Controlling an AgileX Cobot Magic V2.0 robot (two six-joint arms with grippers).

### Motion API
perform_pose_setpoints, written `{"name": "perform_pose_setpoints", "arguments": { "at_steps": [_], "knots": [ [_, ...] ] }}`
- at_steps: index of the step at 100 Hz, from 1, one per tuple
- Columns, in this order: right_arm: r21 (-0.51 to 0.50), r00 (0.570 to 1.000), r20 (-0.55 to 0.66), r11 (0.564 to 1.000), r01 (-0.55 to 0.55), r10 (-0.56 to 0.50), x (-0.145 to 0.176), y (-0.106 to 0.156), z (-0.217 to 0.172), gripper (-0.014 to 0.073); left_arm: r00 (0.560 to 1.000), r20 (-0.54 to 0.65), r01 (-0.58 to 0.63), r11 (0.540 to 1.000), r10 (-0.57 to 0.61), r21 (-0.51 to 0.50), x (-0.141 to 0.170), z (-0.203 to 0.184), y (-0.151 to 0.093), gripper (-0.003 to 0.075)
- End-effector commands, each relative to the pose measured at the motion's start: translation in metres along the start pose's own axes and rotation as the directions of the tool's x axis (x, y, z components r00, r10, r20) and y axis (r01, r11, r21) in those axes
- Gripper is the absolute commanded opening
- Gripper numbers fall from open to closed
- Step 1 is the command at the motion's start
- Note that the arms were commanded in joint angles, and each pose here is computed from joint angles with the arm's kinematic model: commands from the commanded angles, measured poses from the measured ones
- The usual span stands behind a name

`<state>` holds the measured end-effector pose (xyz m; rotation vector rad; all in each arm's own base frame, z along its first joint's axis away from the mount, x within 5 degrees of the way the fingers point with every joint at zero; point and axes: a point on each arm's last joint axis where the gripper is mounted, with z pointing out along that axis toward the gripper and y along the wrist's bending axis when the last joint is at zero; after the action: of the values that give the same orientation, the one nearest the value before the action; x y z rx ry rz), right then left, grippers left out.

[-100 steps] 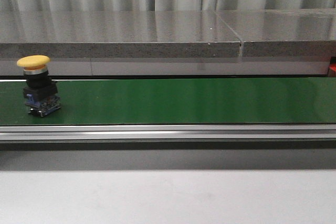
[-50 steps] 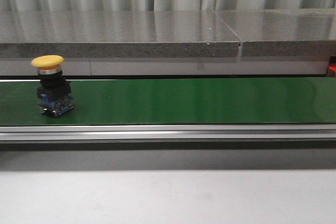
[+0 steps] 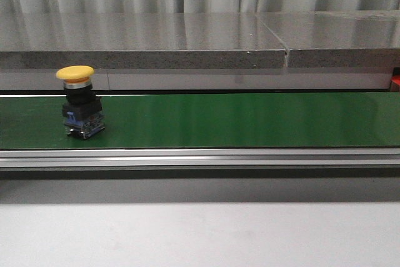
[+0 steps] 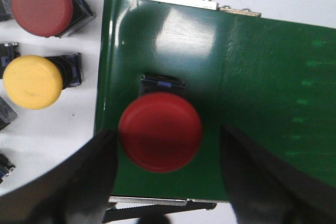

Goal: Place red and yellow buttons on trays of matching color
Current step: 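Place the red button on the belt and open the left gripper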

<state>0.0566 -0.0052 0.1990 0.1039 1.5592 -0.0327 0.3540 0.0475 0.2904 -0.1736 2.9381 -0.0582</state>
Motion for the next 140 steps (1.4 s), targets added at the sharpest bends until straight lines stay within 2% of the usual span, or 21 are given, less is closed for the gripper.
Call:
{"name": "perform_pose_setpoints", "arguments": {
  "at_steps": [1,13,29,41,56,72,86,136,140],
  "knots": [
    [-0.008,0.995,0.103,1.000,0.008,-0.007,-0.013,0.001,-0.002,-0.0066,0.999,0.051,-0.007,1.000,0.006,0.016,0.002,-0.025,-0.006,0.0554],
    [-0.008,0.995,0.103,1.000,0.008,-0.007,-0.013,0.001,-0.002,-0.0066,0.995,0.100,-0.006,1.000,0.004,0.019,0.000,-0.029,-0.006,0.0538],
    [-0.008,0.995,0.103,1.000,0.008,-0.007,-0.013,0.001,-0.002,-0.0066,0.957,0.284,-0.060,0.998,0.051,0.021,-0.001,-0.057,-0.015,0.0448],
    [-0.008,0.995,0.103,1.000,0.008,-0.007,-0.013,0.001,-0.002,-0.0066,0.914,0.393,-0.116,0.993,0.098,0.023,0.005,-0.081,-0.033,0.0274],
    [-0.008,0.995,0.103,1.000,0.008,-0.007,-0.013,0.001,-0.002,-0.0066,0.849,0.484,-0.250,0.968,0.211,0.018,0.021,-0.101,-0.067,-0.0024],
    [-0.008,0.995,0.103,1.000,0.008,-0.007,-0.013,0.001,-0.002,-0.0066,0.779,0.569,-0.342,0.939,0.266,0.029,0.049,-0.108,-0.094,-0.0021],
    [-0.008,0.995,0.103,1.000,0.008,-0.007,-0.013,0.001,-0.002,-0.0066,0.736,0.615,-0.383,0.923,0.283,0.033,0.080,-0.113,-0.099,-0.0021],
    [-0.010,0.993,0.115,1.000,0.009,-0.008,-0.014,0.001,-0.002,-0.0066,0.577,0.787,-0.386,0.922,0.218,0.027,0.217,-0.129,-0.057,-0.0021],
    [-0.010,0.993,0.119,1.000,0.009,-0.008,-0.014,0.001,-0.002,-0.0066,0.576,0.788,-0.388,0.921,0.218,0.029,0.226,-0.126,-0.054,-0.0021]
  ]
}}
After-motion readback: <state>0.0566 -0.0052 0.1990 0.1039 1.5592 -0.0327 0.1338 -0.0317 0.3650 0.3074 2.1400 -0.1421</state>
